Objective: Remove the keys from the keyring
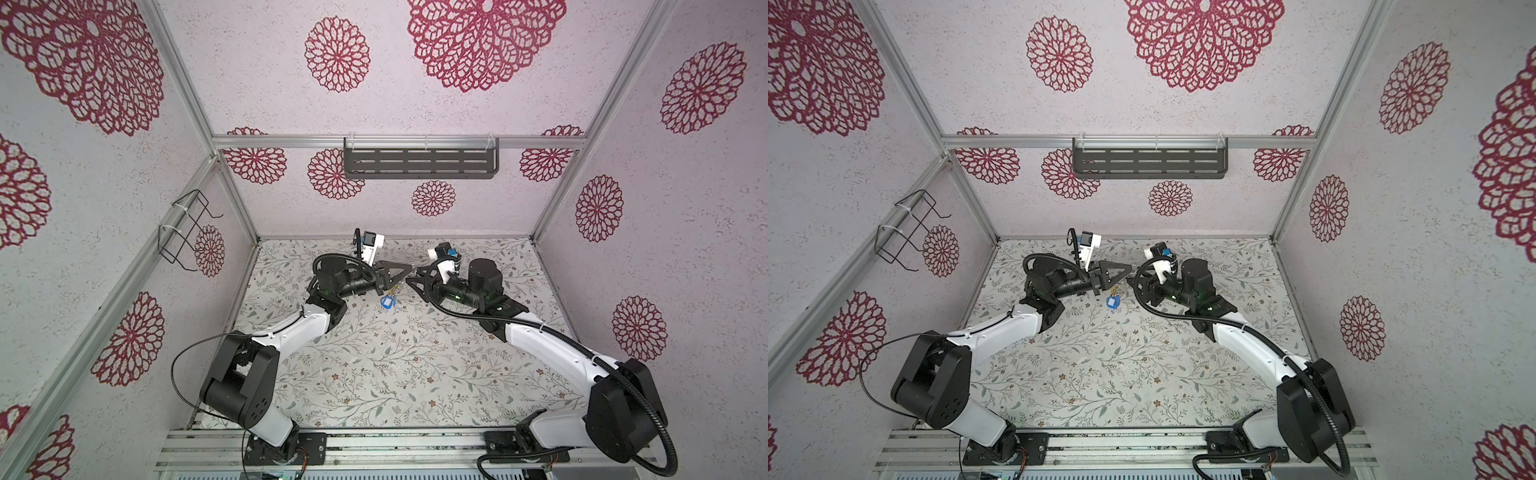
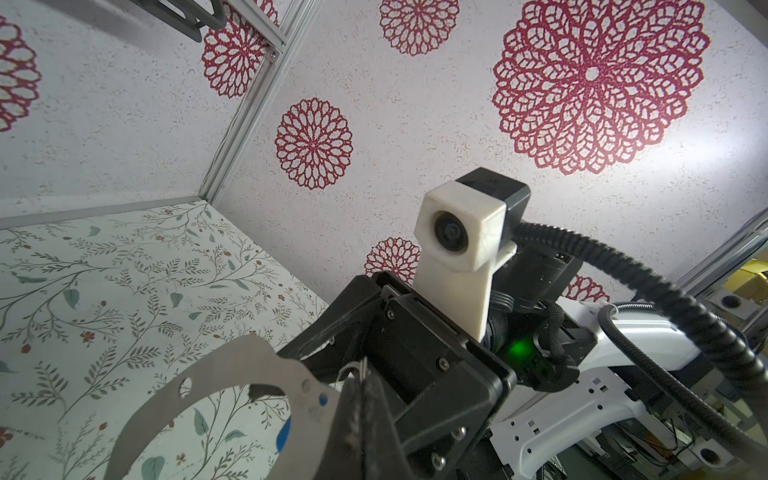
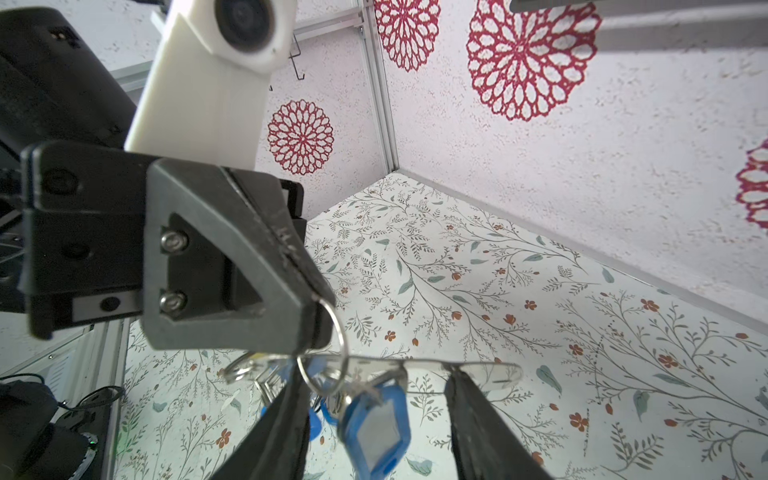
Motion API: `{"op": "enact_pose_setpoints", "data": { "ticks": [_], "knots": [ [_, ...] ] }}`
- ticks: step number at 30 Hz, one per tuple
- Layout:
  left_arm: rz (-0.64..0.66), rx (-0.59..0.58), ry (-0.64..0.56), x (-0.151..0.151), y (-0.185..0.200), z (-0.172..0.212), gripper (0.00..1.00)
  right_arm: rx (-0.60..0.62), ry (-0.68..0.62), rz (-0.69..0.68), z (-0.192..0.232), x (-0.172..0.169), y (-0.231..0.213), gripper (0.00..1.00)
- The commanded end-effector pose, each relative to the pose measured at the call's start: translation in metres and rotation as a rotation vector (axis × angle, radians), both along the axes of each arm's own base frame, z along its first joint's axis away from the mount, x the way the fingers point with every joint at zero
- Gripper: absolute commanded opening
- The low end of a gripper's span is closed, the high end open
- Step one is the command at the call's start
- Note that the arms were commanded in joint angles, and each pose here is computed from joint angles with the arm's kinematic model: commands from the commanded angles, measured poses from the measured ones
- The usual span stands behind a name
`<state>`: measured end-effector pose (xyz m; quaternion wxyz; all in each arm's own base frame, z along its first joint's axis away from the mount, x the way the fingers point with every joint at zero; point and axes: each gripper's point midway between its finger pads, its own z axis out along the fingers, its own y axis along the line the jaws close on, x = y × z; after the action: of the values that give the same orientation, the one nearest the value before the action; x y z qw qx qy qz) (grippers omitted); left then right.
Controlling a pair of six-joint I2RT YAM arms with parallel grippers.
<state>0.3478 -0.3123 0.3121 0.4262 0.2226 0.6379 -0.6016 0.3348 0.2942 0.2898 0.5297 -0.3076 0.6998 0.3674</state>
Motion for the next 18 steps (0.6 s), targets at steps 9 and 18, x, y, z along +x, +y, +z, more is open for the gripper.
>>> {"op": "enact_pose_setpoints", "data": {
  "ticks": [9,18],
  "knots": [
    [-0.027,-0.010,0.008,-0.001,-0.005,0.011,0.00,-0.044,-0.099,-0.089,0.015,0.008,-0.008,0.19],
    [0.177,-0.056,-0.039,0.016,0.009,0.018,0.00,-0.028,-0.088,-0.118,0.011,-0.002,-0.019,0.00]
  ]
}}
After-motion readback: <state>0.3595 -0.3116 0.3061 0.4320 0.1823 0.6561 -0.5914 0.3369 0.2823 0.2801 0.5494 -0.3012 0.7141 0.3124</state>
